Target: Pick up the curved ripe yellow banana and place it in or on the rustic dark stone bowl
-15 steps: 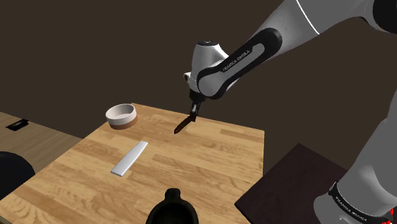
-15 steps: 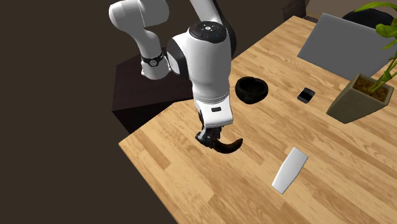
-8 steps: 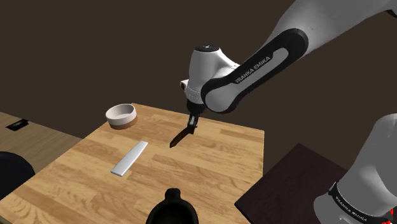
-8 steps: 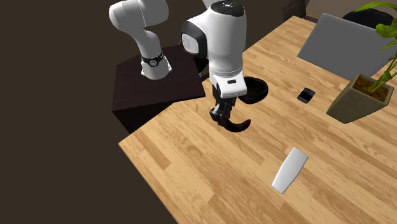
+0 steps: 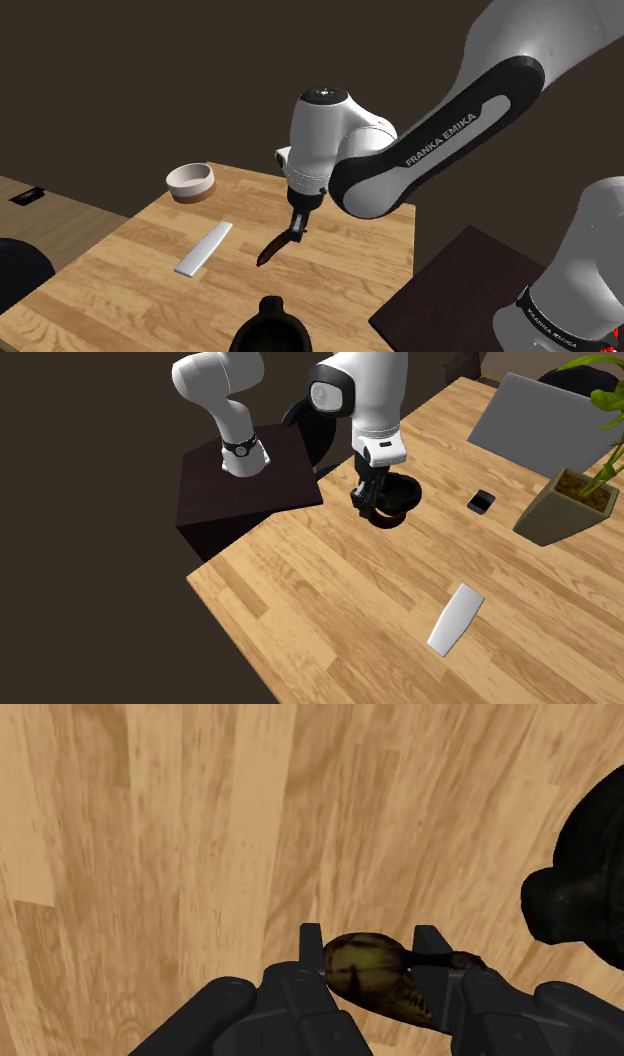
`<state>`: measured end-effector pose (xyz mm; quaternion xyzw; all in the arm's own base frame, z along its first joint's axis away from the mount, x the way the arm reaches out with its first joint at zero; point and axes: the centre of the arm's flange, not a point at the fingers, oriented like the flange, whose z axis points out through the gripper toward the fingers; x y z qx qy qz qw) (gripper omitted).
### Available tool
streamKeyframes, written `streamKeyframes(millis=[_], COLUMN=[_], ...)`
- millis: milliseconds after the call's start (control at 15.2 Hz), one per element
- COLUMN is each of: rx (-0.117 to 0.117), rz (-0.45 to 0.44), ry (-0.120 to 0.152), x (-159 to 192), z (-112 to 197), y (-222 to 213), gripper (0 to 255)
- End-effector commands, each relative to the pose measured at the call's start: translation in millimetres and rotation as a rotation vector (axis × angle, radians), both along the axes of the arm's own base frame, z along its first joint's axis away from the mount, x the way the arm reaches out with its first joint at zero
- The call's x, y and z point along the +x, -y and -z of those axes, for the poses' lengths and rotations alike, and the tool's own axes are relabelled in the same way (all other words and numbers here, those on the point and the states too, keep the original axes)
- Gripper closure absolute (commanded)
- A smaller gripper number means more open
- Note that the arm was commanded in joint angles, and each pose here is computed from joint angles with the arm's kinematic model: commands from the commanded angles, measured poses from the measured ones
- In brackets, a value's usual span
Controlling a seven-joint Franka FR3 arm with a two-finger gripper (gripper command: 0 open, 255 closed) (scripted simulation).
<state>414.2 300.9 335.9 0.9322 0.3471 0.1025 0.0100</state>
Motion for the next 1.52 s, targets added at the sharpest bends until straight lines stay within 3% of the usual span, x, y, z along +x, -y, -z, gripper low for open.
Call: streamKeyframes(millis=[0,726,1452], rx=[0.000,0.000,0.000], rz=[0.003,0.003,0.003], ry=[0.001,0.001,0.001], x=[-20.1,-133.1,-133.1], z=[0.1,0.4,58.4], y=[-18.6,-116.9,-116.9], gripper=[255,255,255])
